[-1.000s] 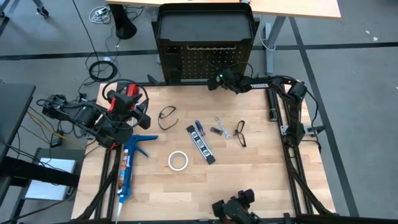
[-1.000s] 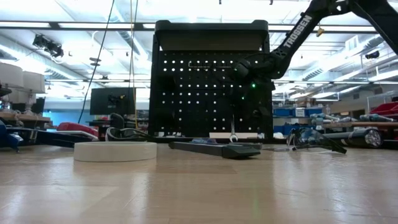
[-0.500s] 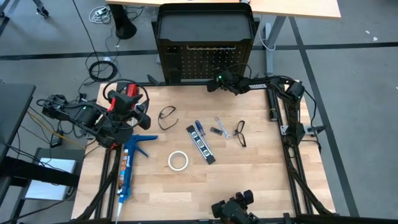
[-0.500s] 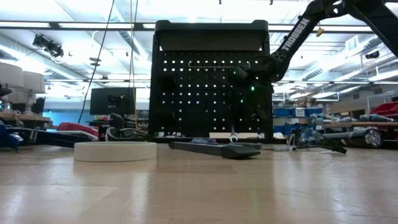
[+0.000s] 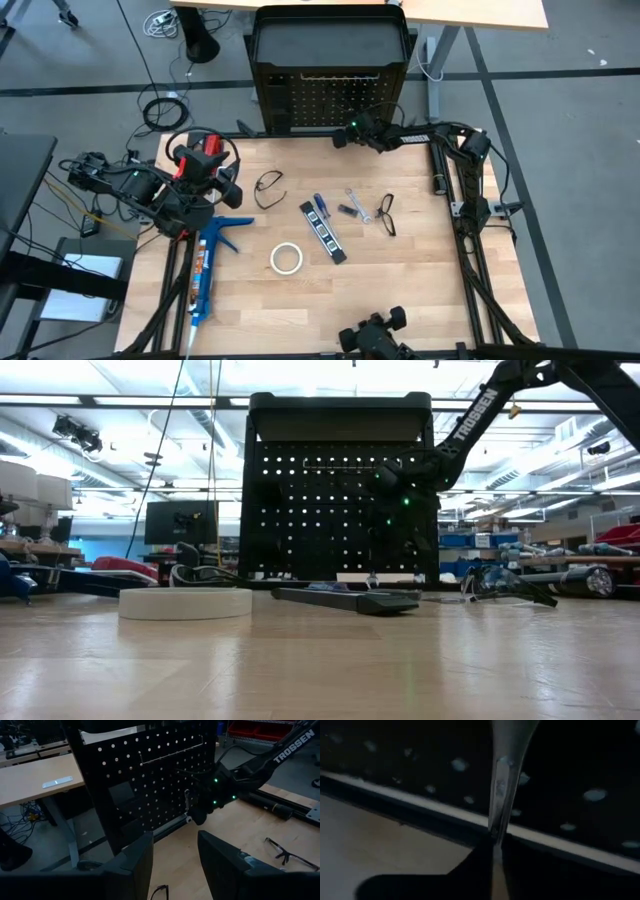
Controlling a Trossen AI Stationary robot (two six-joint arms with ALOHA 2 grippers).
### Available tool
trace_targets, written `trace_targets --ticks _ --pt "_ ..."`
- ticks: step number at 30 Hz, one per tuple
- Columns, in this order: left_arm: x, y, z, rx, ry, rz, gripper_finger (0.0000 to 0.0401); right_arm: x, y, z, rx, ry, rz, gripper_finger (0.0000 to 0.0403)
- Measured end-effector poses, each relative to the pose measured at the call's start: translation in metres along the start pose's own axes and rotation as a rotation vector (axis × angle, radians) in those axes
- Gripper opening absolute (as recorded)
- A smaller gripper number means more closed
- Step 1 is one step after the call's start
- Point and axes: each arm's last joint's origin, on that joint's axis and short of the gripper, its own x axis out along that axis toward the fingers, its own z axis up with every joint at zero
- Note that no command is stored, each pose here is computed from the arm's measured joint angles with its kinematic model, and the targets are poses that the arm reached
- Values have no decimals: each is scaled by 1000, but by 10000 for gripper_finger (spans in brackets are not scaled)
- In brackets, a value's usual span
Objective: Hang tools onto peg board
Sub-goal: Unhang the wrench from the black pegboard
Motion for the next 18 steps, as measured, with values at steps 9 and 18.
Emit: trace_targets --ticks 9,18 --pt "0 0 0 0 0 1 160 -2 -1 -3 -16 37 -1 6" --pt "0 0 0 1 -2 2 160 -5 -2 -4 -54 124 94 45"
